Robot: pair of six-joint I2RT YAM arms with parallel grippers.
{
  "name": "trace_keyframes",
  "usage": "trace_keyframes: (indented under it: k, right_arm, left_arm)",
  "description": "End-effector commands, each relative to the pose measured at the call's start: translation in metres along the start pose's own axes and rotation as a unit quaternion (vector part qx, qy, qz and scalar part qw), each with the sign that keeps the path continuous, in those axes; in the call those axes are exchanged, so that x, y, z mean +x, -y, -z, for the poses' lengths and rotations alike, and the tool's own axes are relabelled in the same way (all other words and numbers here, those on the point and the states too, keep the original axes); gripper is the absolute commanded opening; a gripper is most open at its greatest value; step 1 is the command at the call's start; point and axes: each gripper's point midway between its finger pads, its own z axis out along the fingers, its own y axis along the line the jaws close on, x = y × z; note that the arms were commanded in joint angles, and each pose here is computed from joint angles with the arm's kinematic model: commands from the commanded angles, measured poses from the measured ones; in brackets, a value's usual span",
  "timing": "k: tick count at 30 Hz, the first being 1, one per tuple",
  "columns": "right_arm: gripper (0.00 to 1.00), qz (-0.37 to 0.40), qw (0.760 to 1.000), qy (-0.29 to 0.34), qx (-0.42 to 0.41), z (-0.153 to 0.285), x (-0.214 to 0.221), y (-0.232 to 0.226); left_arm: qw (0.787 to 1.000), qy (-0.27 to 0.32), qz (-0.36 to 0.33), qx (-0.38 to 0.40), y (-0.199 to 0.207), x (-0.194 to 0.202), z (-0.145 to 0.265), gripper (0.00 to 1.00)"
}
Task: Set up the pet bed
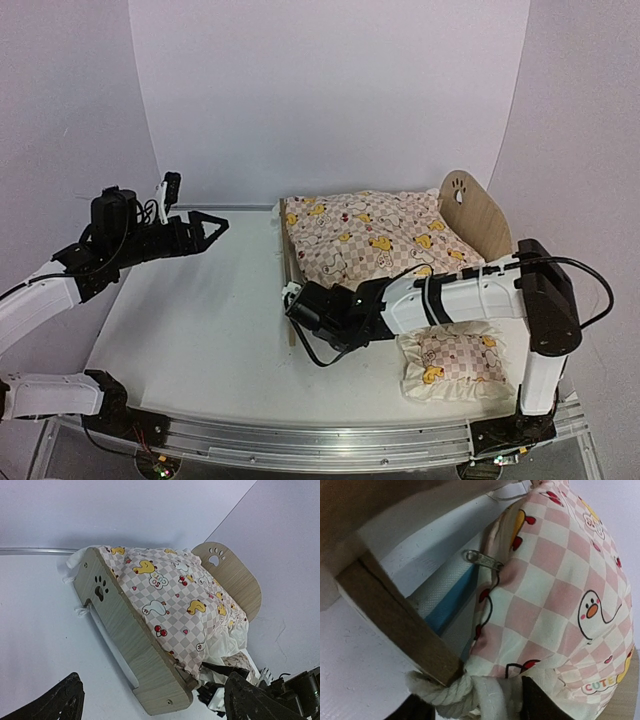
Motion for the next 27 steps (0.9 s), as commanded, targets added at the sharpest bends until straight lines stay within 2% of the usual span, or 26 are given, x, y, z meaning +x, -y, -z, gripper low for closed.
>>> trace_keyframes:
  k: [1, 5, 6, 12, 15, 19, 20, 22, 27]
  right_arm:
    - [0.4, -0.068, 0.996, 0.049, 0.001, 0.026, -0.017, 0.025]
    - [0.03, -0.088, 0.994, 0.067, -0.024, 0.035, -0.021, 0.026]
    - [0.0, -0.092, 0.993, 0.071, -0.027, 0.038, -0.022, 0.028]
    - [0.0, -0.141, 0.976, 0.126, -0.107, 0.073, -0.036, 0.041]
    - [0.0, -0.167, 0.956, 0.148, -0.191, 0.083, -0.043, 0.04]
    - [0.0, -0.201, 0.929, 0.167, -0.261, 0.086, -0.046, 0.047]
    - [0.0, -0.212, 0.914, 0.179, -0.297, 0.087, -0.045, 0.052]
    - [0.0, -0.219, 0.901, 0.187, -0.324, 0.089, -0.042, 0.055]
    - [0.0, -0.244, 0.865, 0.212, -0.383, 0.101, -0.05, 0.067]
  left_arm:
    - [1.0, -0.005, 0.01, 0.022, 0.007, 0.004, 0.003, 0.98]
    - [0.999, -0.023, 0.02, 0.042, 0.01, 0.014, -0.002, 0.96]
    - [0.998, -0.03, 0.021, 0.051, 0.012, 0.017, -0.004, 0.96]
    - [0.992, -0.046, 0.016, 0.12, 0.035, 0.034, -0.009, 0.89]
    - [0.986, -0.046, -0.013, 0.157, 0.065, 0.044, -0.013, 0.84]
    - [0.972, -0.054, -0.048, 0.224, 0.115, 0.065, -0.022, 0.76]
    - [0.964, -0.05, -0.058, 0.255, 0.13, 0.075, -0.028, 0.77]
    - [0.956, -0.048, -0.064, 0.282, 0.142, 0.081, -0.034, 0.8]
    - [0.948, -0.053, -0.073, 0.305, 0.158, 0.097, -0.062, 0.82]
